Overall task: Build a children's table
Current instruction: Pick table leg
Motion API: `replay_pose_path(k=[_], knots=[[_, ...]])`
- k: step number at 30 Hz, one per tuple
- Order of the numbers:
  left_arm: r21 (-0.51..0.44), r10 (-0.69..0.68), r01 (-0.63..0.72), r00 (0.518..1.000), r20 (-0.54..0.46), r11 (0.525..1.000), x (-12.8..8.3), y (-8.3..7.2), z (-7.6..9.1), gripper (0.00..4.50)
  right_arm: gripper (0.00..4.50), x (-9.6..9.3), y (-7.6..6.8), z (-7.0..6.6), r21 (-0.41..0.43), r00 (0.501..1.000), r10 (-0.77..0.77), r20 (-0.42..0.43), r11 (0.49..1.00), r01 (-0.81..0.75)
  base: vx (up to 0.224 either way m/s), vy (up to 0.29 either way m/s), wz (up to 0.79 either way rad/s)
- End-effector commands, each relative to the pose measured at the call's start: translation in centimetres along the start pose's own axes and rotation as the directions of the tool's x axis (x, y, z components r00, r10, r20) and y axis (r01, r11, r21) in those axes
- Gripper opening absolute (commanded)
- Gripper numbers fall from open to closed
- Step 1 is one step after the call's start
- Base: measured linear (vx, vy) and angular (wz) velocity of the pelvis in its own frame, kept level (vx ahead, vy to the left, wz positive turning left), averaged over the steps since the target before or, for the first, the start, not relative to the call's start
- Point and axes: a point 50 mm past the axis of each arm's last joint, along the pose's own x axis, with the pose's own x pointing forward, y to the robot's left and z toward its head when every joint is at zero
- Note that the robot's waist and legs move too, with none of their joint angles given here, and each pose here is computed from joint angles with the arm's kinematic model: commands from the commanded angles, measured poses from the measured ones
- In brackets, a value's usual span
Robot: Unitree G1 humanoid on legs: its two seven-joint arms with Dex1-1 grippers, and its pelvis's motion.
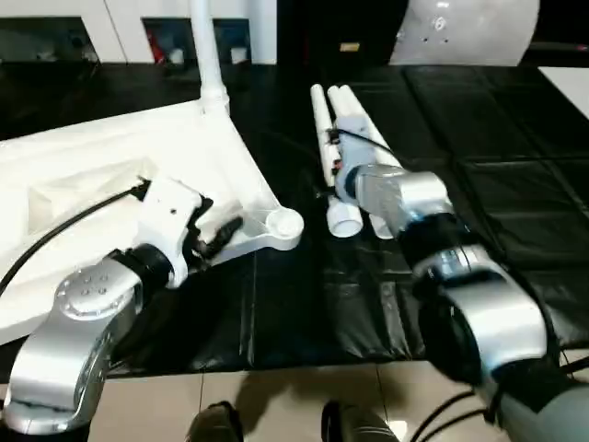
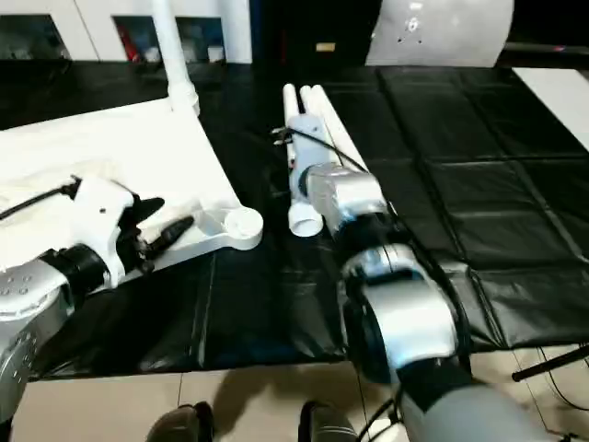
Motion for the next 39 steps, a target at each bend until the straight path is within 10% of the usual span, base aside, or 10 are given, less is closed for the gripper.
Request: replay_pose_path(k=[1,10,39], knots=[[0.019,-0.010,0.011,1.000,-0.008,1.000,-0.2,-0.4,0.2,2.77,4.50,0.3,-0.5,-1.1,0.029,0.998,-0.026,-0.050,0.999,0.027,0.000,0.000,0.00],[0.037,-0.042,0.043,0.999,-0.026,0.998,-0.6,-0.6,0.2,2.77,4.50,0.4,-0.9,-1.9,0.055,0.994,-0.035,-0.107,0.998,0.041,0.000,0.000,0.00],[0.057,-0.179,0.180,0.983,-0.028,0.982,-0.4,-1.6,0.5,2.83,1.98,0.3,-1.0,-1.6,0.144,0.995,0.015,-0.097,0.990,-0.001,0.000,0.000,0.00]])
